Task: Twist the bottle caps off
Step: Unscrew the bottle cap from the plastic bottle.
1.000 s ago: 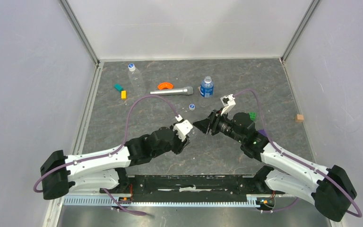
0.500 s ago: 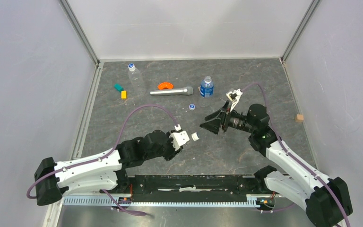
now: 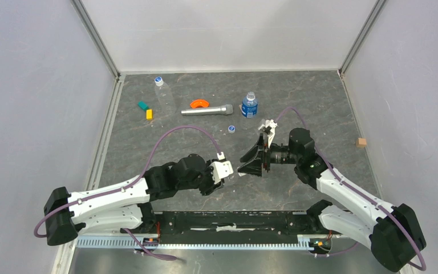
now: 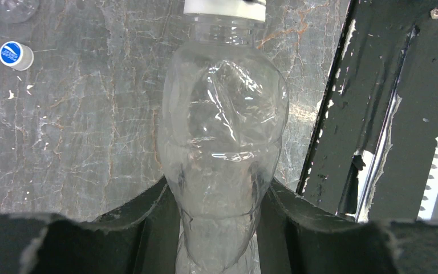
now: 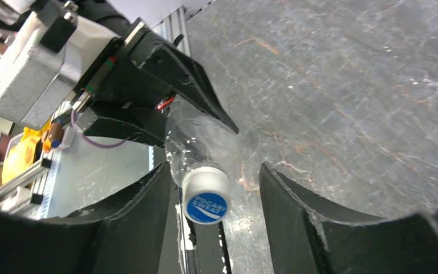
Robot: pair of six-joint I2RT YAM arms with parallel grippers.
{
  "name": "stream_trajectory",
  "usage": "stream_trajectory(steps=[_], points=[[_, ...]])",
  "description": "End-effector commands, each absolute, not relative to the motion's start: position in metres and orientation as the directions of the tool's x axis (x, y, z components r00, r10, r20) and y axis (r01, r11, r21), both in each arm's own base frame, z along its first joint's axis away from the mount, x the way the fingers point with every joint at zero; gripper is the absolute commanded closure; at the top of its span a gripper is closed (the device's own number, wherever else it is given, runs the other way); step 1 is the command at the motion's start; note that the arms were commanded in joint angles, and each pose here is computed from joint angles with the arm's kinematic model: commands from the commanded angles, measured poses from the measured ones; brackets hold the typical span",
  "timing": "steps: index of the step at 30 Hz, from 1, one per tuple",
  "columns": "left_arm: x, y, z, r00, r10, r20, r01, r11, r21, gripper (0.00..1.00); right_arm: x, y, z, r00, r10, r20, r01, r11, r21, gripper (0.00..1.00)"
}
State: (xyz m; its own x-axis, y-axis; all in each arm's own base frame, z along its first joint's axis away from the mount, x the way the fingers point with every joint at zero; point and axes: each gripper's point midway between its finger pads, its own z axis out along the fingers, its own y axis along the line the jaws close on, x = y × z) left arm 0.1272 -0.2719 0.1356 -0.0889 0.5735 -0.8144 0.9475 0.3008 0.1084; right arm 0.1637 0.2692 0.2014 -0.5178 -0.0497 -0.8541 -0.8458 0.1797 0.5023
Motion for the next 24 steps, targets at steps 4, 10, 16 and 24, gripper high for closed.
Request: stream_trajectory(steps=[4,10,16,24], points=[[0.132,-0.285,0.160,-0.041,0.527,-0.849,0.951,0.282,0.129,0.93,0.153,0.277,0.201,-0.461,-0.097,-0.882,-0.886,0.106,0.451,0.50],[0.133,-0.278,0.161,-0.034,0.523,-0.852,0.944,0.297,0.145,0.94,0.151,0.275,0.203,-0.425,-0.103,-0.899,-0.904,0.102,0.416,0.44],[0.133,-0.277,0.160,-0.036,0.526,-0.850,0.943,0.299,0.145,0.94,0.146,0.276,0.207,-0.421,-0.089,-0.903,-0.907,0.066,0.417,0.60],[0.132,-0.276,0.157,-0.043,0.531,-0.846,0.943,0.301,0.141,0.94,0.142,0.275,0.208,-0.388,-0.081,-0.918,-0.922,0.039,0.386,0.73]])
